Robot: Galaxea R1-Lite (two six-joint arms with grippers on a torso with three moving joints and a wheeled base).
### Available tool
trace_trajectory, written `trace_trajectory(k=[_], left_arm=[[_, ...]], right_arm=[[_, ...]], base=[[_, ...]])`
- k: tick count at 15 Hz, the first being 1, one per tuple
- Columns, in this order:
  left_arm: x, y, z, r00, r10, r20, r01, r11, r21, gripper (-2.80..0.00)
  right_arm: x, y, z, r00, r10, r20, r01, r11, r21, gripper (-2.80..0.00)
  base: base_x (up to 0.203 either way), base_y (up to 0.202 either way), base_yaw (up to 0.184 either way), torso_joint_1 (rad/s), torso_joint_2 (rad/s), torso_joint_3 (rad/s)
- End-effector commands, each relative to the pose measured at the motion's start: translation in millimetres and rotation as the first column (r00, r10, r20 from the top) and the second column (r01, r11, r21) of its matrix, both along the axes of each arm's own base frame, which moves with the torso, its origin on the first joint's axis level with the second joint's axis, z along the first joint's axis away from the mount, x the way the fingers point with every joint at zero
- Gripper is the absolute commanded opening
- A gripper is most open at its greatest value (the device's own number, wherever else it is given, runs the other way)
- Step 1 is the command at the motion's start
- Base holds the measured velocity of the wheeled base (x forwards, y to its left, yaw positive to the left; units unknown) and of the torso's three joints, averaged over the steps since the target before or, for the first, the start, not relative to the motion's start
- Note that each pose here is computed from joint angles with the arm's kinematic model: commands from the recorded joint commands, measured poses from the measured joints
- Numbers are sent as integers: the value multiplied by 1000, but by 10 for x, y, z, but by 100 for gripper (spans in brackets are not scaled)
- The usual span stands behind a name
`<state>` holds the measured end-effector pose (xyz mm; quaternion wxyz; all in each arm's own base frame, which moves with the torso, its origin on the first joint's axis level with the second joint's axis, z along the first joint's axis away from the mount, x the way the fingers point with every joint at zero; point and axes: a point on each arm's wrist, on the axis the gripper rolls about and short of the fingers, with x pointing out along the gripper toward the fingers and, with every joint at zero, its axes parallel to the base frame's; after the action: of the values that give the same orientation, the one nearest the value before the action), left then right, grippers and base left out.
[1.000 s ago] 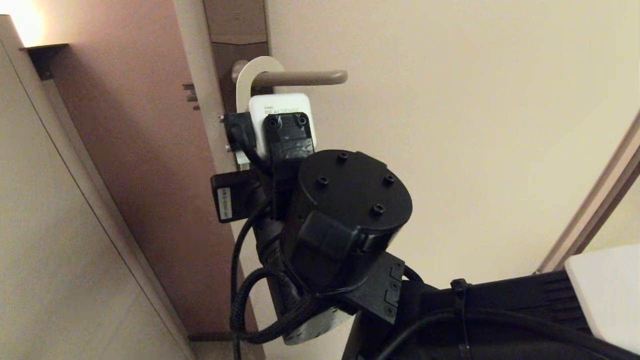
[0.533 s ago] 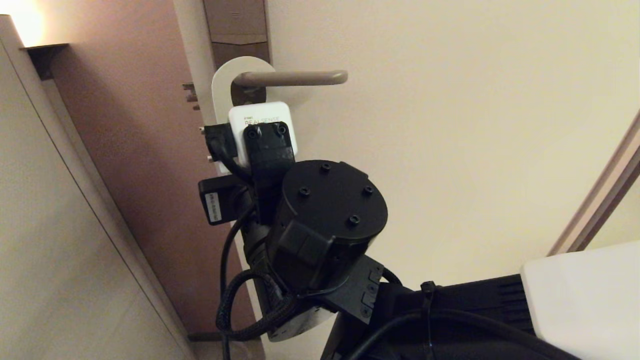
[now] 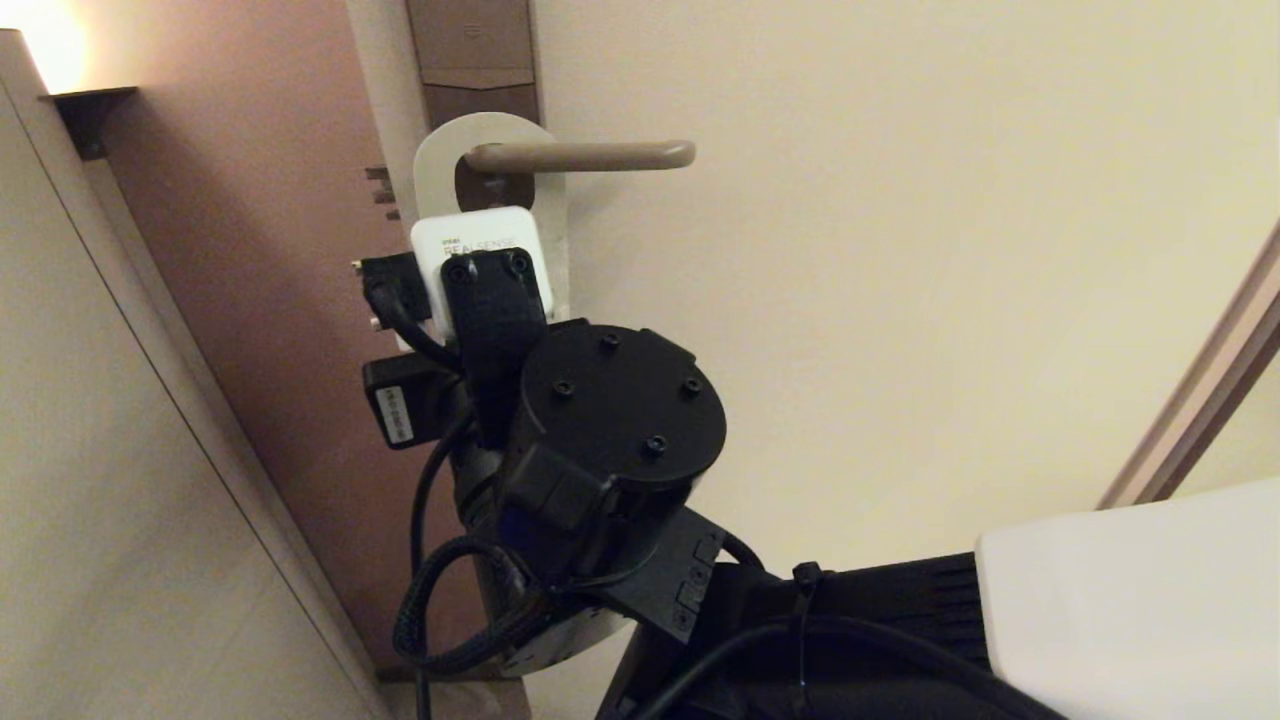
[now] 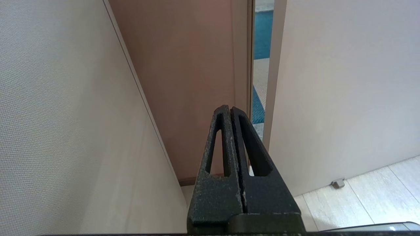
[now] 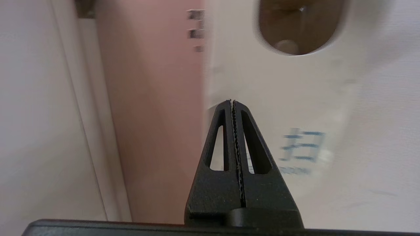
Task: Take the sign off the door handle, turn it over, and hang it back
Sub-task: Hang the sign back with the other side facing out
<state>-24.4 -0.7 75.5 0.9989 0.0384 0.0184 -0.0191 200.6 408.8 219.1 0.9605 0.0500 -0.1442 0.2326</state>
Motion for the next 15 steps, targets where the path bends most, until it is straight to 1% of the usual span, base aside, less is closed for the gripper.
trace_trajectory(k=[1, 7, 11, 15], left_arm=[[1, 0, 0, 1000, 0, -2, 0, 1000, 1, -280], [1, 0, 0, 1000, 0, -2, 0, 1000, 1, -280], [1, 0, 0, 1000, 0, -2, 0, 1000, 1, -280], [1, 0, -1, 1000, 0, -3, 0, 1000, 1, -280]], right_arm=[[15, 67, -72, 1000, 4, 2, -4, 1000, -5, -280], [67, 193, -146, 1000, 8, 22, -7, 1000, -18, -280], [100, 199, -172, 1000, 4, 20, -3, 1000, -25, -280], [211, 144, -168, 1000, -23, 20, 23, 999, -26, -280]], base=[[0, 0, 0, 0, 0, 0], [0, 0, 0, 0, 0, 0], [0, 0, 0, 0, 0, 0], [0, 0, 0, 0, 0, 0]])
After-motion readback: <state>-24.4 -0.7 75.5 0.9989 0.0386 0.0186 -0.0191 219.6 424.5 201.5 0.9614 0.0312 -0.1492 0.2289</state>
